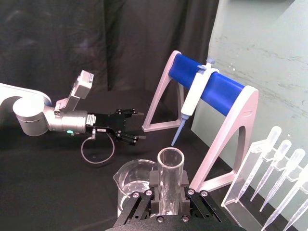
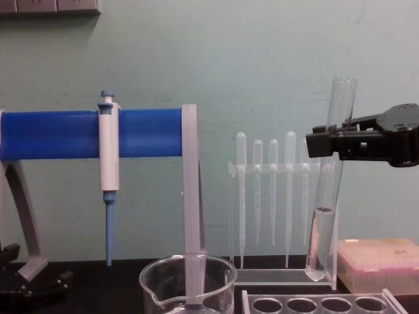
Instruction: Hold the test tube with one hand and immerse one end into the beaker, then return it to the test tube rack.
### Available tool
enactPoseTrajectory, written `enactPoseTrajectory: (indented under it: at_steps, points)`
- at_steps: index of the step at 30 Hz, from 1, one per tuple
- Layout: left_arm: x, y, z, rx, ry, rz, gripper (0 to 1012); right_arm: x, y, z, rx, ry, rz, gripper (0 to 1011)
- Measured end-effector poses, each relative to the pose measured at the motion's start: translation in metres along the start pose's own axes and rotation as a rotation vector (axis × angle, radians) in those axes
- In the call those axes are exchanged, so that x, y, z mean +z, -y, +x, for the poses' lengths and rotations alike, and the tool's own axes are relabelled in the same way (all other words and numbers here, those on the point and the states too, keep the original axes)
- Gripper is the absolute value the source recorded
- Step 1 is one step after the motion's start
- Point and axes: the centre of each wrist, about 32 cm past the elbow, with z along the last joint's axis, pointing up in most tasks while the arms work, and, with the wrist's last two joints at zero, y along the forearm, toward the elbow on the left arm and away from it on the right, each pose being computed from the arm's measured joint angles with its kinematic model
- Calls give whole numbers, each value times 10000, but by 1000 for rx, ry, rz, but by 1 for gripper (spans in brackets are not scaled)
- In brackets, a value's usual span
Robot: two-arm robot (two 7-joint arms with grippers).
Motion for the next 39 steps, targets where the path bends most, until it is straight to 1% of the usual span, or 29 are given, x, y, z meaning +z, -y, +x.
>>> enactPoseTrajectory:
  at_steps: [39]
  points:
    - [0,0,0,0,0,0,1000,0,0,0,0,0,0,224]
